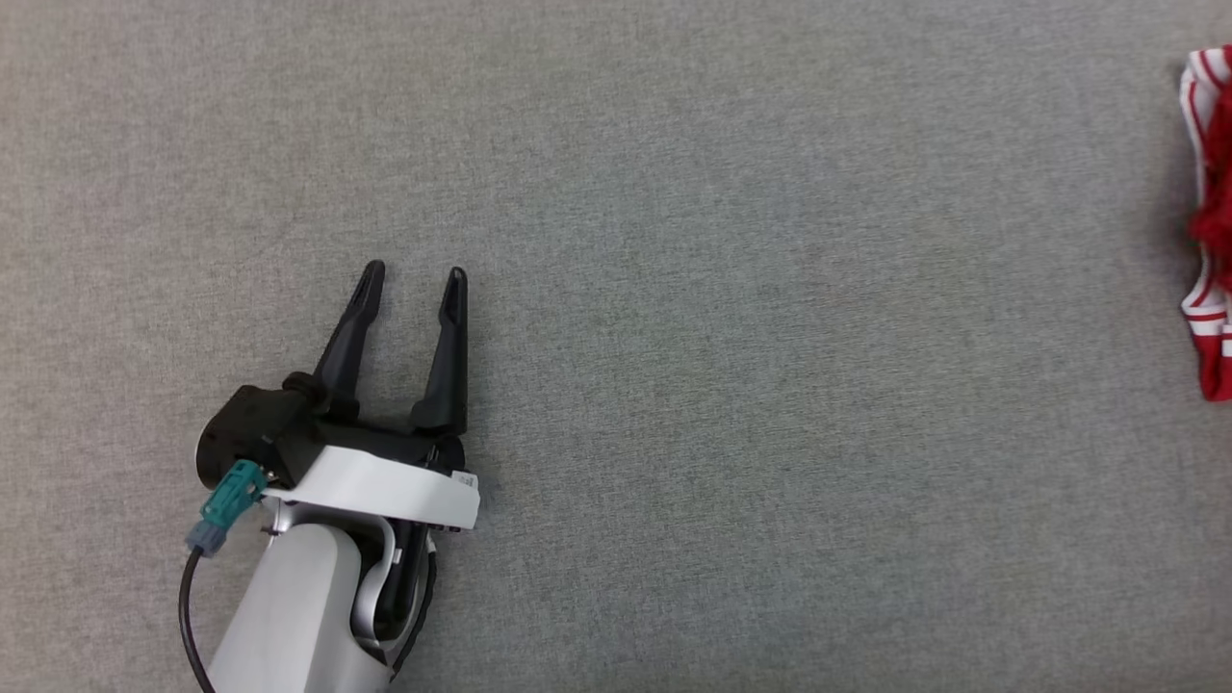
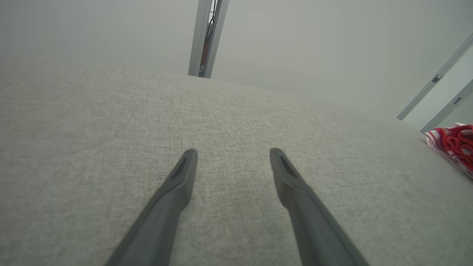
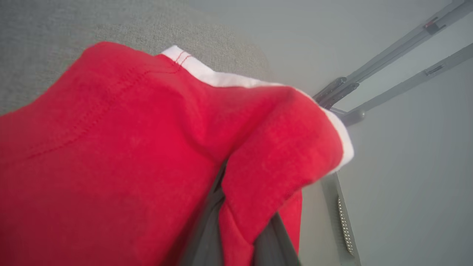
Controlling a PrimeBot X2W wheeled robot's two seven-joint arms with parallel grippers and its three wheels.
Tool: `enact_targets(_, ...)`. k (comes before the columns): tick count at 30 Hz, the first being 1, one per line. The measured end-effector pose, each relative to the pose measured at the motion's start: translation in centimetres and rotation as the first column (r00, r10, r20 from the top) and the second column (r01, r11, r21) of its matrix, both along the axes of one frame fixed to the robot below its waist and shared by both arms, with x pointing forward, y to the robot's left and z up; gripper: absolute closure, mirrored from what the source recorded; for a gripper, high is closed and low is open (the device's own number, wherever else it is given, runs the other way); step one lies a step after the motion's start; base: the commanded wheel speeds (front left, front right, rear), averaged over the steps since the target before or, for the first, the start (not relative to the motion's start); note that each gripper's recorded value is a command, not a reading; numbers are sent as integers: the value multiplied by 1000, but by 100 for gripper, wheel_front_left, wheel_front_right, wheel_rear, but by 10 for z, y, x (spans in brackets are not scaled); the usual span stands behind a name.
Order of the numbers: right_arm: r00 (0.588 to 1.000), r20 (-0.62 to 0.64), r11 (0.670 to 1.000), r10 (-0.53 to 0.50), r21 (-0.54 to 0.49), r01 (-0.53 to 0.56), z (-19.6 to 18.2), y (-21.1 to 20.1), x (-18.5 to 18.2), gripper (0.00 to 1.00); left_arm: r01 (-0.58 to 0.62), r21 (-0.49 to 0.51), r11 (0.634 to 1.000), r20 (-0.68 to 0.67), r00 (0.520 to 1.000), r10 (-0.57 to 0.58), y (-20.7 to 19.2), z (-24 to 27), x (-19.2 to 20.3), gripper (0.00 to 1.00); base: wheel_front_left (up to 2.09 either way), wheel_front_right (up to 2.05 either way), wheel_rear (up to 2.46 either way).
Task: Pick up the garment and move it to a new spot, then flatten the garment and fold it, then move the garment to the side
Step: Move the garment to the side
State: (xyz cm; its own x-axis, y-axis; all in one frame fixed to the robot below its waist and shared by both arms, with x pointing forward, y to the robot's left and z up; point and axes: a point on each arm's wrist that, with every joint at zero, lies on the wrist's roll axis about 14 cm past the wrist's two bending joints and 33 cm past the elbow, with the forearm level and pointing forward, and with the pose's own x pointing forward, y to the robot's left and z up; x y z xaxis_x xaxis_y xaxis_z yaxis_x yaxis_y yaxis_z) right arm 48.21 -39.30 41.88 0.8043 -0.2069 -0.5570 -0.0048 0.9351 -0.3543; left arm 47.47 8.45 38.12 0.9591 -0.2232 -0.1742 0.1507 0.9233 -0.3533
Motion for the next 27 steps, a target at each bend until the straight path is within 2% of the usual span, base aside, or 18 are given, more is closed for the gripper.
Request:
enact_targets(3, 998, -51, 996, 24, -84, -28, -8, -6, 2, 100, -7, -1, 1000, -1, 1000, 7, 3, -3, 2, 0, 0, 0, 0)
enact_targets(5, 992, -110, 977, 59, -196, -80, -11, -16, 2, 100, -12, -1, 1000, 0, 1000, 12, 5, -4, 4, 0, 0, 0, 0)
enact_targets(6, 990, -128, 972, 59, -219, -86, -14, -19, 1, 100, -14, 0, 1000, 0, 1000, 14, 5, -5, 5, 0, 0, 0, 0)
enact_targets(13, 971, -232, 956, 61, -267, -124, -47, -22, -7, 100, -27, 0, 1000, -3, 1000, 27, 10, -11, 9, 0, 0, 0, 0)
enact_targets(14, 968, -243, 958, 53, -261, -118, -52, -22, -9, 65, -29, -1, 1000, -2, 1000, 29, 10, -12, 10, 0, 0, 0, 0)
enact_targets(15, 965, -255, 958, 53, -259, -121, -57, -20, -10, 0, -30, -1, 1000, 0, 1000, 30, 11, -12, 11, 0, 0, 0, 0)
enact_targets(23, 970, -233, 951, 63, -282, -130, -51, -17, -2, 0, -45, -9, 999, 1, 999, 45, 14, -8, 11, 0, 0, 0, 0)
enact_targets(27, 977, -202, 945, 63, -304, -124, -33, -19, 5, 0, -57, -10, 998, 1, 998, 57, 19, -3, 8, 0, 0, 0, 0)
